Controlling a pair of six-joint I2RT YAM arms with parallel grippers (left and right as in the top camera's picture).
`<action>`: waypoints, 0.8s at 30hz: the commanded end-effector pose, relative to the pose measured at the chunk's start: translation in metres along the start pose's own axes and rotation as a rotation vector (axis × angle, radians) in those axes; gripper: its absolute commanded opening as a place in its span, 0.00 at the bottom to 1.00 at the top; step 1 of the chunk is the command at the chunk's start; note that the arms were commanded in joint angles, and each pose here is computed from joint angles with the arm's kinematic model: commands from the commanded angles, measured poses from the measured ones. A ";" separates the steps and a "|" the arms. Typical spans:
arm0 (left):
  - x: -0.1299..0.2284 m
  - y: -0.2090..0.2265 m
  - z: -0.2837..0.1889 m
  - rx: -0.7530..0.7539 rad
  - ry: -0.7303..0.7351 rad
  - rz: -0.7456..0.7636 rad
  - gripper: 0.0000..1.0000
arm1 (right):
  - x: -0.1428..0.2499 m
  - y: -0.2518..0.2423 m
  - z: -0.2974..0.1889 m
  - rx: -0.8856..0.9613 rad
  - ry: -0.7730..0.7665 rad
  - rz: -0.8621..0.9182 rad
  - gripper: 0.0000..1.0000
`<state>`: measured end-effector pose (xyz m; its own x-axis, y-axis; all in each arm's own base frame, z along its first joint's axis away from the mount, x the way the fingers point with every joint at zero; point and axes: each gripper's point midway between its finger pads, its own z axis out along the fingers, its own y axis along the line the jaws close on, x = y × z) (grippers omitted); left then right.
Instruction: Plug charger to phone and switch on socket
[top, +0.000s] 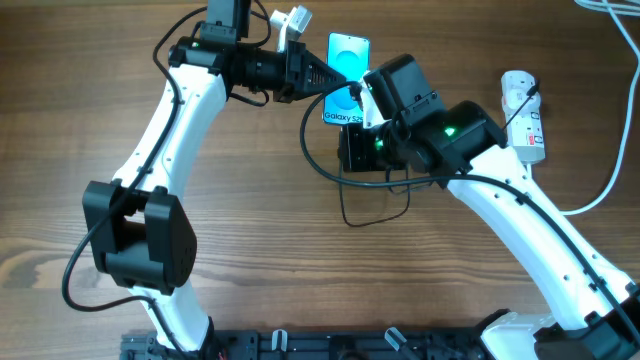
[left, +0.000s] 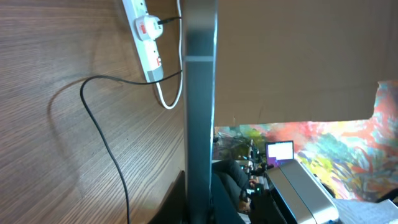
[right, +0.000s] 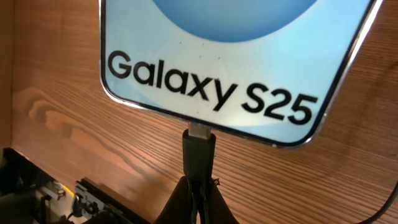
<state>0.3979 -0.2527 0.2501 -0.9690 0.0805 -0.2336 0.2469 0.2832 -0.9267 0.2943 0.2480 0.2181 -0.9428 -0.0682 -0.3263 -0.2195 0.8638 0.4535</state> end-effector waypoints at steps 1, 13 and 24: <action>0.002 -0.025 -0.006 0.061 0.005 0.079 0.04 | -0.001 -0.001 0.002 0.005 -0.002 0.006 0.04; 0.003 -0.022 -0.006 0.048 0.005 0.106 0.04 | -0.004 -0.003 0.002 0.018 -0.017 0.012 0.04; 0.004 -0.022 -0.006 0.047 0.006 0.096 0.04 | -0.012 0.001 0.002 0.002 -0.050 0.019 0.04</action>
<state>0.3965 -0.2522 0.2508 -0.9587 0.0953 -0.2678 0.2839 0.2723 -0.9194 0.2978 0.2505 0.2202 -0.9420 -0.0453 -0.3326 -0.2063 0.8597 0.4673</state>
